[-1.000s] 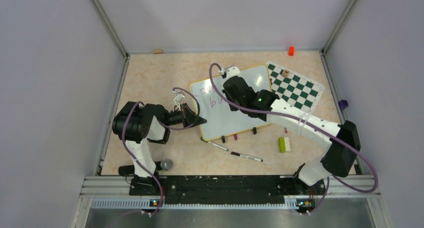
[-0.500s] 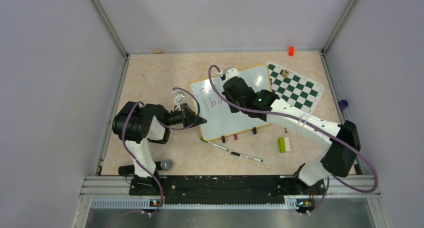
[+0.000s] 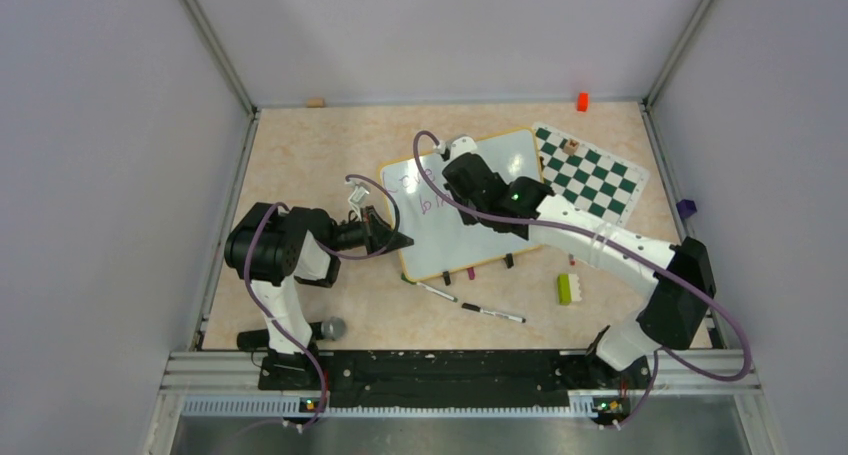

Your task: Write a sentence on the whiteboard

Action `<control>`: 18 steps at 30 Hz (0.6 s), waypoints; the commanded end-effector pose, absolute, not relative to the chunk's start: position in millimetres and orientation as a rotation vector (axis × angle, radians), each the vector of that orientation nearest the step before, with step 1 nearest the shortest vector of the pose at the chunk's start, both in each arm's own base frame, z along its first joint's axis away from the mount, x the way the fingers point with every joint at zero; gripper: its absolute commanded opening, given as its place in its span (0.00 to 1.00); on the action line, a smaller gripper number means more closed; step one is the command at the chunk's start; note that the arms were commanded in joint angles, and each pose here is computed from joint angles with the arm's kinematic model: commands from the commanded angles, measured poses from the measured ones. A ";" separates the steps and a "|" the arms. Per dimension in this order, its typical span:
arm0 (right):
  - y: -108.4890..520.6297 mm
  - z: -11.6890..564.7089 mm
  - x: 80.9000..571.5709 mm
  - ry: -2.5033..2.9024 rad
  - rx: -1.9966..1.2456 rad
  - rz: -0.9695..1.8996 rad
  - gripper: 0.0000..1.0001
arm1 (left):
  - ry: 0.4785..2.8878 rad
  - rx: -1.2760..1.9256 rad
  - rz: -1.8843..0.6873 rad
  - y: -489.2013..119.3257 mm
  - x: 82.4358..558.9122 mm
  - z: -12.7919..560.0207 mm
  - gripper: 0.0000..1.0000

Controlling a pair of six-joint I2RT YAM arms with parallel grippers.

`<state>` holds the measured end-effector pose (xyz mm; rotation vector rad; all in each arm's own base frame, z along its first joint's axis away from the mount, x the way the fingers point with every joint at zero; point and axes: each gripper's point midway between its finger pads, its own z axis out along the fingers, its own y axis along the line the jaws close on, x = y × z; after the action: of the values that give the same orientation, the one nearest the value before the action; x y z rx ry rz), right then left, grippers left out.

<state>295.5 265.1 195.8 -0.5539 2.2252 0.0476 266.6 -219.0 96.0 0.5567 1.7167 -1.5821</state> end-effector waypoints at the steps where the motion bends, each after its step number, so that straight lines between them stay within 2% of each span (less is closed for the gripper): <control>1: 269.9 213.0 312.6 2.175 -0.510 0.034 0.00 | 1.615 0.729 -1.549 -223.2 253.4 100.5 0.00; 18: 268.0 227.5 316.4 2.136 -0.474 0.039 0.00 | 1.614 0.727 -1.546 -223.0 254.1 100.8 0.00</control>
<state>299.0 265.9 200.9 -0.5441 2.2173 0.0368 266.6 -219.0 96.0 0.5570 1.7164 -1.5820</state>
